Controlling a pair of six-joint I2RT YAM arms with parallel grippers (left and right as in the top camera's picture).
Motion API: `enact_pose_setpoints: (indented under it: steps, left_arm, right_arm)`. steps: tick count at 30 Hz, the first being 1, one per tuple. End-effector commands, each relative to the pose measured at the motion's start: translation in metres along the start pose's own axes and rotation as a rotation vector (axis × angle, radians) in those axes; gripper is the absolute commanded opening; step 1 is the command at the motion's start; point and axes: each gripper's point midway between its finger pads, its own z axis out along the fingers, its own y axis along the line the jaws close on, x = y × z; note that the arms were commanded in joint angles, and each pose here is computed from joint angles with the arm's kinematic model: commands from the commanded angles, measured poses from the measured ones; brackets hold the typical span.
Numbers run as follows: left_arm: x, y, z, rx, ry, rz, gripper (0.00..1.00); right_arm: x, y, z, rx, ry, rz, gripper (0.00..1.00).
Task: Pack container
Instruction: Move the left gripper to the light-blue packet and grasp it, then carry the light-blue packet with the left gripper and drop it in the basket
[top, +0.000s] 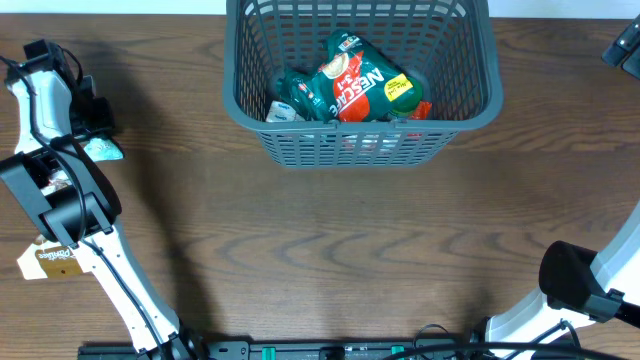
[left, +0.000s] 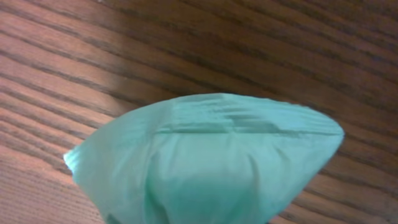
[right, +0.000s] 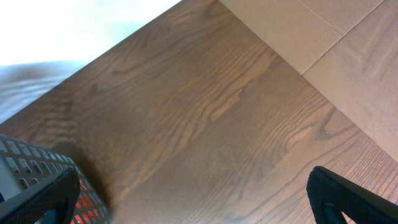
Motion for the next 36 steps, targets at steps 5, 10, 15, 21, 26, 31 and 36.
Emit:
enact_pose_setpoints:
  steps: [5,10,15,21,26,31,36]
  left_arm:
    - [0.008,0.002,0.004,-0.003,0.028,-0.043,0.06]
    - [-0.021,-0.021,-0.058,0.113,-0.131,-0.035,0.06]
    - [-0.053,-0.058,-0.168,0.283,-0.404,0.006,0.06]
    - [-0.048,-0.121,-0.345,0.454,-0.812,0.184,0.06]
    - [0.003,-0.197,-0.472,0.565,-1.1,0.421,0.06]
    - [0.064,-0.278,-0.527,0.639,-1.242,0.717,0.06]
    - [0.119,-0.364,-0.527,0.721,-1.254,1.017,0.06]
  right_arm:
    - [0.0,0.0,0.002,0.006,0.004,0.016,0.99]
    - [0.0,0.0,0.002,0.006,0.004,0.016,0.99]
    - [0.0,0.0,0.002,0.006,0.004,0.016,0.99]
    - [0.0,0.0,0.002,0.006,0.004,0.016,0.99]
    - [0.0,0.0,0.002,0.006,0.004,0.016,0.99]
    - [0.0,0.0,0.002,0.006,0.004,0.016,0.99]
    - [0.0,0.0,0.002,0.006,0.004,0.016,0.99]
